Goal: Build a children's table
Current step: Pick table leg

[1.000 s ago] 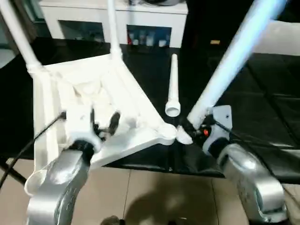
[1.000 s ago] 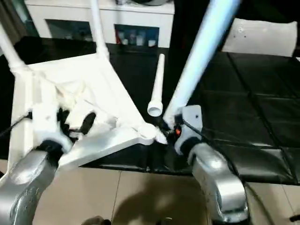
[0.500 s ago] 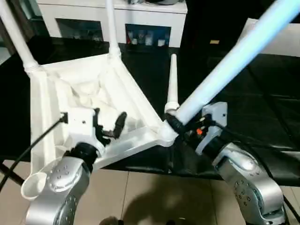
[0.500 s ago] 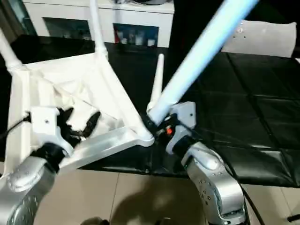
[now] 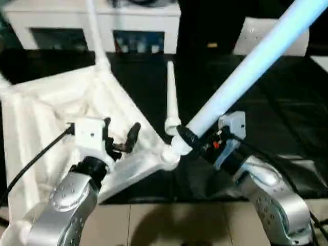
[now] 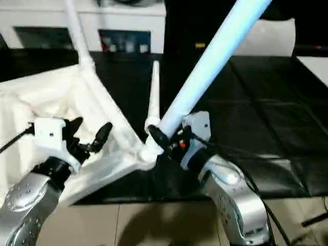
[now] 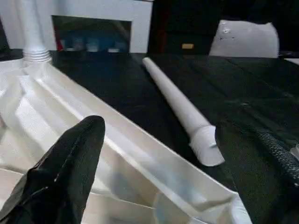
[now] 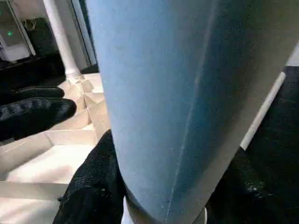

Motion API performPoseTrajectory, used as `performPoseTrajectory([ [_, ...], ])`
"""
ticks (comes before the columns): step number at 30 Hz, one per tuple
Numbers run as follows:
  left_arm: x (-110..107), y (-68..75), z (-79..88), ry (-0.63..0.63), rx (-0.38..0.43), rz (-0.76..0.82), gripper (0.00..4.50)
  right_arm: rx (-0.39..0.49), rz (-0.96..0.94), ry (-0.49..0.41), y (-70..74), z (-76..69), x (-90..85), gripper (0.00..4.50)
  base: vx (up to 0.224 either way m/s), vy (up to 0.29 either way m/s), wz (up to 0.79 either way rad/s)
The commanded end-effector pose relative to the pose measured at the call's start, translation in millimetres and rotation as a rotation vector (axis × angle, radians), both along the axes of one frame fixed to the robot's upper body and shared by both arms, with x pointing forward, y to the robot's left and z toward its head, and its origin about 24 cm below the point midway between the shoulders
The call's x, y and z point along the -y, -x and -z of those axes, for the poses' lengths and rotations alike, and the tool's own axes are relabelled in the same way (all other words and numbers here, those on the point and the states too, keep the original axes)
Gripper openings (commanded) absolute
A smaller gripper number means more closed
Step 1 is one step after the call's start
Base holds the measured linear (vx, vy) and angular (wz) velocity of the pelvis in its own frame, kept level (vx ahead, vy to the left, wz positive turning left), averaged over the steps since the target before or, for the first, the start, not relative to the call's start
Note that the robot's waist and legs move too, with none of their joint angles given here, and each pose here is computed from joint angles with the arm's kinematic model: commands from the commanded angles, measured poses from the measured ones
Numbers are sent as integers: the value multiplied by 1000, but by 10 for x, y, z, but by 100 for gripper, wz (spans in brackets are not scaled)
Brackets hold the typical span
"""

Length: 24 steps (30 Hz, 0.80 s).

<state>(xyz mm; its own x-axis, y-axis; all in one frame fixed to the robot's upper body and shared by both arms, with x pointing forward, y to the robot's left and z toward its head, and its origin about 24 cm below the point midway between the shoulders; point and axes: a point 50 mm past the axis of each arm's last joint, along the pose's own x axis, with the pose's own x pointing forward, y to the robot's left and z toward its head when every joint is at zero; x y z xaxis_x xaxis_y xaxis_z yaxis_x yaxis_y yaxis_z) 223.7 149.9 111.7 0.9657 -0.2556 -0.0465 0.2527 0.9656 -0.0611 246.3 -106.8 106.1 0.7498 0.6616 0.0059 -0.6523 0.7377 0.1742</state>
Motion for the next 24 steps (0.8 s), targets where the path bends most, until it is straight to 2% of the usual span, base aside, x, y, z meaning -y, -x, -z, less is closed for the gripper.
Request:
performPoseTrajectory([
  [1,-14,17,-13,-7,3,0,415,30,0,-12,-7,-48,-9,188,113,1,7],
  [9,-18,11,1,-10,-3,-4,415,23,-4,-7,33,-16,-41,188,141,18,-1],
  [14,-29,15,1,-19,0,-4,415,18,11,-10,37,6,-39,188,61,9,10],
  [20,-52,9,-13,-8,6,4,415,-5,55,-6,39,40,-18,188,-60,-17,6],
  [24,-88,-32,10,-82,-5,-25,415,-20,49,-2,54,61,-36,188,-141,13,-49],
])
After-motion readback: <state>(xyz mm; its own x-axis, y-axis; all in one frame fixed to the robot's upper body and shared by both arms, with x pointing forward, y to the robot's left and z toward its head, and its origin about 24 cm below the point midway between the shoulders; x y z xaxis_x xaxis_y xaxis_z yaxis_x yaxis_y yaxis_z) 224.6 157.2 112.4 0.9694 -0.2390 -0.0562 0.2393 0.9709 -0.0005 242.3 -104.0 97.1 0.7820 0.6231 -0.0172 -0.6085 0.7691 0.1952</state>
